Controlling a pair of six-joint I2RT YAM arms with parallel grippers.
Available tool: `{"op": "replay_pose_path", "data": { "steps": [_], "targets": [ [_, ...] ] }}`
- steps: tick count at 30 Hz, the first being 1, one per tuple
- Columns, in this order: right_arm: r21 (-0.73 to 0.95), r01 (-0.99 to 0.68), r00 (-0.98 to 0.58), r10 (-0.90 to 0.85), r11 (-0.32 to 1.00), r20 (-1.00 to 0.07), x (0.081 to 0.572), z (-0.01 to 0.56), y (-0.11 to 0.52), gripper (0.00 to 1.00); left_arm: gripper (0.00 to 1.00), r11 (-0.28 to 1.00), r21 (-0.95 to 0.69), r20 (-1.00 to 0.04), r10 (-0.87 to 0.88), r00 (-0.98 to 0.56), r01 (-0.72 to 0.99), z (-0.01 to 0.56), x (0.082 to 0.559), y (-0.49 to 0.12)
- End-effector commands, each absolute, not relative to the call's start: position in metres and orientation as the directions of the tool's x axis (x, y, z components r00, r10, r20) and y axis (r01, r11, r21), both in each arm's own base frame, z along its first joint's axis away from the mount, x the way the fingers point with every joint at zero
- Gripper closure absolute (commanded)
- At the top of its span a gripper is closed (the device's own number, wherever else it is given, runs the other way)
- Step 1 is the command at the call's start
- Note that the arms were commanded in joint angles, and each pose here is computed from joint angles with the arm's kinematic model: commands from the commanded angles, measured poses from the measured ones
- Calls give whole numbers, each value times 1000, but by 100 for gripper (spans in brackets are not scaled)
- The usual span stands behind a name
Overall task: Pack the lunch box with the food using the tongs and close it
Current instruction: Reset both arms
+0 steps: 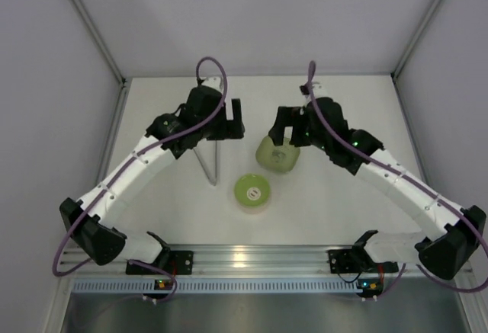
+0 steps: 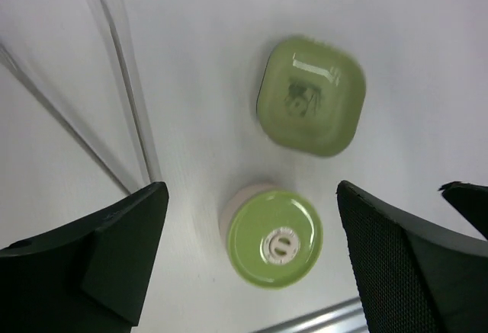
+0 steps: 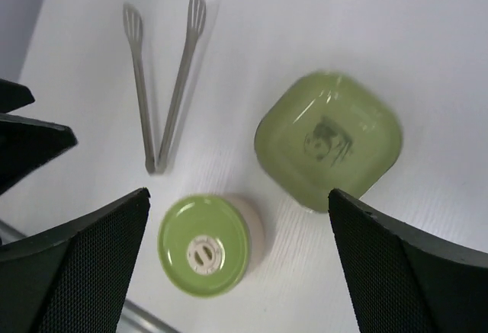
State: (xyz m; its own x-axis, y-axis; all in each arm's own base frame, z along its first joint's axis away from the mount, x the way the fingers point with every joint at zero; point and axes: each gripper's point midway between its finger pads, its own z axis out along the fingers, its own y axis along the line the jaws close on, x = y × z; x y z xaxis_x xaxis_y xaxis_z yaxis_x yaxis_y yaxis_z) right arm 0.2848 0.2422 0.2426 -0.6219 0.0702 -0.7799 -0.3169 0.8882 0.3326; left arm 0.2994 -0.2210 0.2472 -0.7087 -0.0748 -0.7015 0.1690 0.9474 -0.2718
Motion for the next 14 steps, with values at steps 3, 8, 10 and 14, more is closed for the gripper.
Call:
{"op": "replay_pose_path", "data": {
  "steps": [3,8,10,14],
  "targets": [
    [304,-211,-403,200,929,-893,316,338,184,0,2,950,-264,-808,-123,-576,167,325,340,-211],
    [303,-177,-345,230,936,-910,315,362,158,1,1,950,-270,-830,-146,-538,158,347,348,-200],
    [289,-183,-330,218,940,-919,314,364,154,1,1,950,-271,-832,-152,-534,152,348,350,-196],
    [292,-191,-286,232,937,-930,311,374,149,0,2,951,-270,-838,-157,-522,148,350,353,-194]
  ]
}}
